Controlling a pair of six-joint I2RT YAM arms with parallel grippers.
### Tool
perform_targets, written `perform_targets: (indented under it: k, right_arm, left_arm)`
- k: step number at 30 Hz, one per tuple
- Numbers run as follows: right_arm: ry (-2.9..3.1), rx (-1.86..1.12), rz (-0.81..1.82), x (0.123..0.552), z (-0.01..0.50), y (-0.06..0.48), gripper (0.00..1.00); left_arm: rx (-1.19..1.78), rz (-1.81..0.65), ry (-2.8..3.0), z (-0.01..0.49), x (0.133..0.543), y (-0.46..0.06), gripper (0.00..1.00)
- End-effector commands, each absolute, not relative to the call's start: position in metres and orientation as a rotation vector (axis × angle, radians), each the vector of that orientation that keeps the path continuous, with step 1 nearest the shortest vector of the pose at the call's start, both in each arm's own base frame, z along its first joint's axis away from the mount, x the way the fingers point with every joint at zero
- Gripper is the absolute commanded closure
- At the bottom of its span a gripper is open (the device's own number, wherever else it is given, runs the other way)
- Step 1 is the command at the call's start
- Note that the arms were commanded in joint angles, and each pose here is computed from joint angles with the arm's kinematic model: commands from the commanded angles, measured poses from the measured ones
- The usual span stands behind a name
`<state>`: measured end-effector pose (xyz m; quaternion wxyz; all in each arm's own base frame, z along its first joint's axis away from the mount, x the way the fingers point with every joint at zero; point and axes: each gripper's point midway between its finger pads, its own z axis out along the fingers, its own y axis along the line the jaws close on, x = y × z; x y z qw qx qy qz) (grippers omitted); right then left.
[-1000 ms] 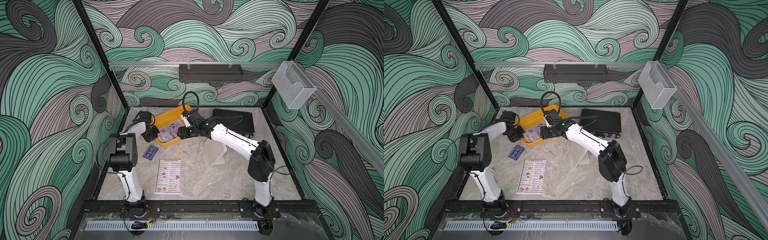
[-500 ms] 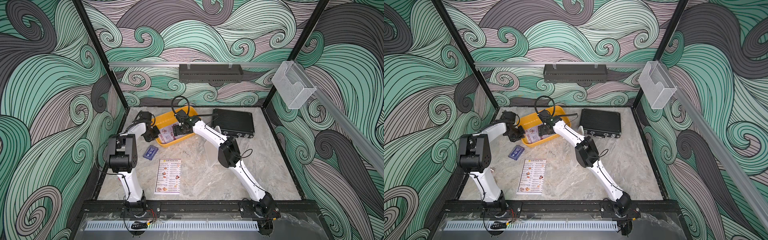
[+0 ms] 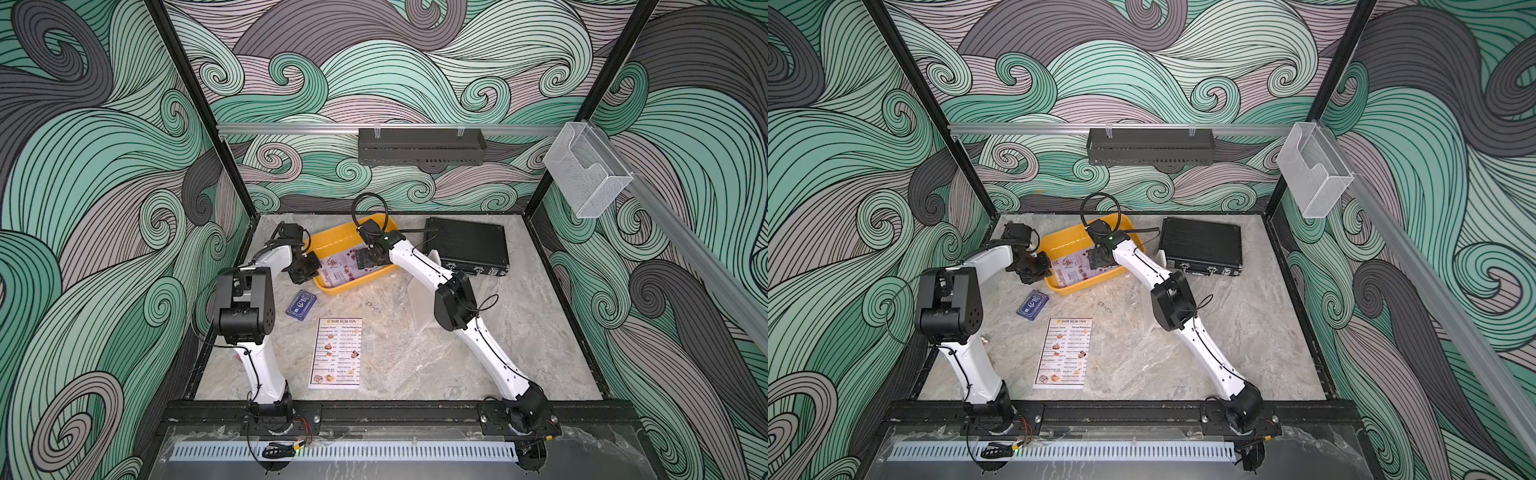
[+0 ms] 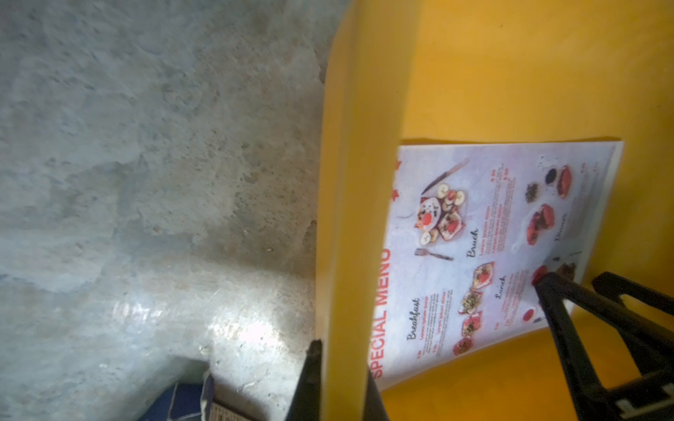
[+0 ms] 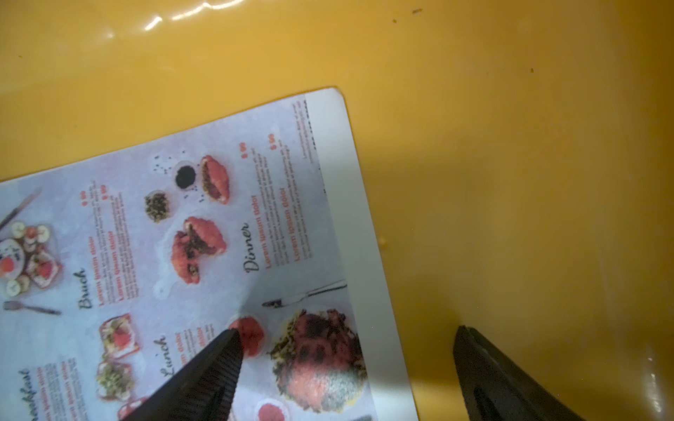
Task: Replace the menus in the menu holders
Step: Pick up the menu from the storage box.
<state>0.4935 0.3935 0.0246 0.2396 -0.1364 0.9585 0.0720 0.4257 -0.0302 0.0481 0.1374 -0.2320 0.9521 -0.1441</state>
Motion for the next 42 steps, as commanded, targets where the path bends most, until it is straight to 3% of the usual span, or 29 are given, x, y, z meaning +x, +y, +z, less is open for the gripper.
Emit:
perform_targets:
  k: [1,4,13,18,23,27,32,39,42]
  right_arm:
    - [2.711,-0.429,0.411,0.472,0.005,0.42,0.06]
    - [2.756,-0.465,0.661,0.451,0.003,0.449,0.07]
    - [2.814,-0.581,0.867,0.414,-0.006,0.473,0.06]
    - [2.811,-0.608,0.923,0.406,-0.004,0.482,0.05]
    - [2.817,-0.593,0.931,0.406,-0.006,0.482,0.05]
    - [2.817,-0.588,0.933,0.406,-0.005,0.483,0.06]
    - [2.816,-0.584,0.934,0.407,-0.004,0.482,0.06]
    - [2.805,-0.58,0.941,0.408,0.003,0.483,0.07]
    - [2.787,-0.583,0.939,0.41,0.012,0.484,0.07]
  left_arm:
    - [-0.608,-0.518,2.741,0.054,0.437,-0.046,0.83]
    - [-0.612,-0.538,2.734,0.054,0.439,-0.048,0.69]
    - [-0.646,-0.504,2.679,0.065,0.442,-0.041,0.38]
    - [-0.678,-0.433,2.643,0.078,0.439,-0.03,0.3]
    - [-0.742,-0.341,2.599,0.095,0.433,-0.012,0.3]
    - [-0.746,-0.328,2.578,0.104,0.434,-0.009,0.38]
    - [-0.755,-0.333,2.628,0.095,0.433,-0.011,0.56]
    - [-0.753,-0.327,2.614,0.1,0.433,-0.011,0.93]
    - [-0.73,-0.298,2.59,0.11,0.434,-0.006,1.0]
